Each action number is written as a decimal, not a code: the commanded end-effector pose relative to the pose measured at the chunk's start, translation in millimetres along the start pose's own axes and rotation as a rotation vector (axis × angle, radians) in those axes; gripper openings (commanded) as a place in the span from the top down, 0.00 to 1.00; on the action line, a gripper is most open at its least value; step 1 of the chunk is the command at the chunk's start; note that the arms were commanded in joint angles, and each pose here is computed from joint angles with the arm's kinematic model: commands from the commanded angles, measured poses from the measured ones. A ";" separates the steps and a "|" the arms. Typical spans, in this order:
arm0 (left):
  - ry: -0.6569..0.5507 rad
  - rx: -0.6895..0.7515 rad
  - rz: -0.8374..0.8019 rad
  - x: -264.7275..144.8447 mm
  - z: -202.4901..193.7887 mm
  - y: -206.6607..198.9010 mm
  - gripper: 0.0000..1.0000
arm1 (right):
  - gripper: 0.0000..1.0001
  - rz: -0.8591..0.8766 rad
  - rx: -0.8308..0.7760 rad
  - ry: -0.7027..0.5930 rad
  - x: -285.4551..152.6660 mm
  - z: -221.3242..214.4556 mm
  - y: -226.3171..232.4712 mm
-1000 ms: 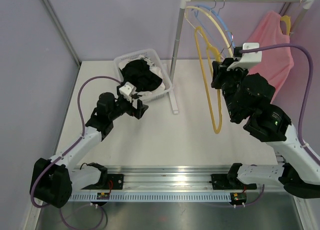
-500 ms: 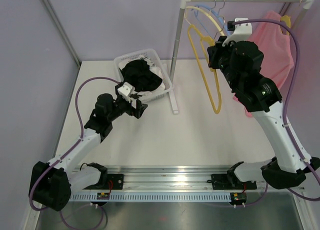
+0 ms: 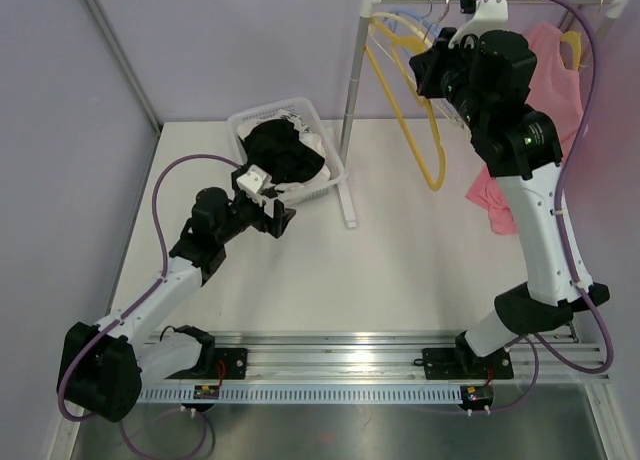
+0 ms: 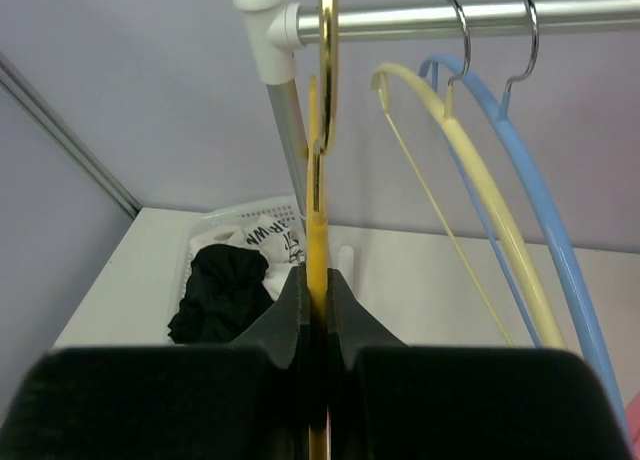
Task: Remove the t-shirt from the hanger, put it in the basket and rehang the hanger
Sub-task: Hang the hanger back to the clothesline with the right arm
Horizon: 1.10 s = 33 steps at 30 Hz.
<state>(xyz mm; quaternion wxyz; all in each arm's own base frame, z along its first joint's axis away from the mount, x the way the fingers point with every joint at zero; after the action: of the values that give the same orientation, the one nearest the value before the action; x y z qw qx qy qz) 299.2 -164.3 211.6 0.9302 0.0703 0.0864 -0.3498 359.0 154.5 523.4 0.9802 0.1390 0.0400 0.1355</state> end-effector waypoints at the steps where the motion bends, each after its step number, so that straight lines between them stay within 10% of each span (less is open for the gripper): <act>1: -0.055 0.048 0.024 2.4 20.9 6.0 0.01 | 1.00 0.057 0.017 -0.030 5.2 19.2 6.2; 33: -0.012 0.060 0.054 12.2 13.4 11.3 0.01 | 1.00 0.060 0.020 -0.111 109.2 16.7 -17.3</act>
<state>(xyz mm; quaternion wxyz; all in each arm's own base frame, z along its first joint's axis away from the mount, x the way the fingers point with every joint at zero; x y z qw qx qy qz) 305.6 -163.2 194.8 0.9304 0.0898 0.1138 -0.3366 462.5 166.6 508.7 0.9771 0.1485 0.0317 0.1487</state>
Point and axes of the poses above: each gripper's point midway between its finger pads, its own x axis out along the fingers, its own y axis along the line the jaws close on, z = x × y, the point moved 3 cm from there along -x, back along the fingers, and after that the axes turned 5 degrees about x, right-handed, at the moved point
